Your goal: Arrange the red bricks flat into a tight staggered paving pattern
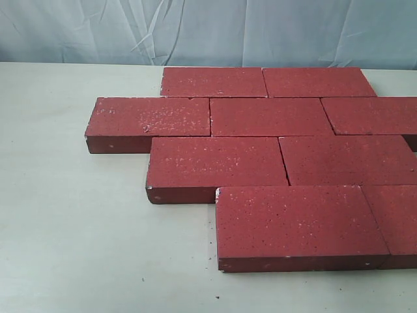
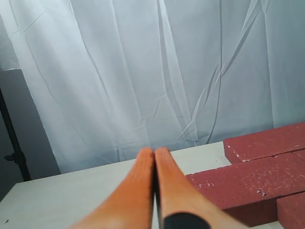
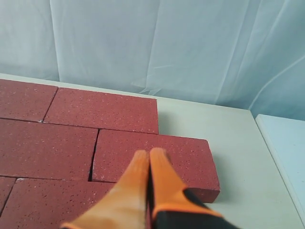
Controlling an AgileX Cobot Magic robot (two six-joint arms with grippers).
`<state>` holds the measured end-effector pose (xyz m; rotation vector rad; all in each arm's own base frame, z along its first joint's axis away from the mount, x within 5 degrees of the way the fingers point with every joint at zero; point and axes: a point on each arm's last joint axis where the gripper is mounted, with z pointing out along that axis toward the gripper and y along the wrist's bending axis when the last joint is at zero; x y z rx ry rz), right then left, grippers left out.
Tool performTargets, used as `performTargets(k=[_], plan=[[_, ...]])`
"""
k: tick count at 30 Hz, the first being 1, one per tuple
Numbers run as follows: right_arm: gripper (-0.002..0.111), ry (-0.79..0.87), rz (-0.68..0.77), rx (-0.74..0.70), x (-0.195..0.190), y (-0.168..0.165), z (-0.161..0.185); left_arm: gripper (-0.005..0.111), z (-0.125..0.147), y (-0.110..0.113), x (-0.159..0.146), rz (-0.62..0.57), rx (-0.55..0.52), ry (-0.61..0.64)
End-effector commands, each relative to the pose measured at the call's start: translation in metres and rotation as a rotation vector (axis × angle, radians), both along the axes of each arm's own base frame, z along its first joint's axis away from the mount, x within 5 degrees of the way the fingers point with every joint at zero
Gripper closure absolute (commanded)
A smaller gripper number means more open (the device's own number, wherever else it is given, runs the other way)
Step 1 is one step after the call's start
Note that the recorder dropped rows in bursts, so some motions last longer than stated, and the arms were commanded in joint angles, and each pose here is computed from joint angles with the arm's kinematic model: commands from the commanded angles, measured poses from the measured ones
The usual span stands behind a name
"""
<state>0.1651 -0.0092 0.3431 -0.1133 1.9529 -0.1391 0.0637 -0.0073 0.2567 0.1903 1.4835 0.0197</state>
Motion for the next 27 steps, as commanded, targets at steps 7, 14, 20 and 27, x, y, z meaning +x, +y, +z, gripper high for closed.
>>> performTargets(k=[7,14,20,27], plan=[[0.109,-0.017,-0.006,0.005,0.000,-0.001,0.001,0.107,-0.031,0.002,-0.010,0.008,-0.020,-0.001],[0.109,-0.017,-0.006,0.005,0.000,-0.001,0.001,0.107,-0.050,0.004,-0.007,0.056,-0.049,0.061],[0.109,-0.017,-0.006,0.005,0.000,-0.001,0.001,0.107,-0.053,0.005,-0.007,0.060,-0.051,0.095],[0.109,-0.017,-0.006,0.005,0.000,-0.001,0.001,0.107,-0.062,0.005,-0.008,0.071,-0.045,0.199]])
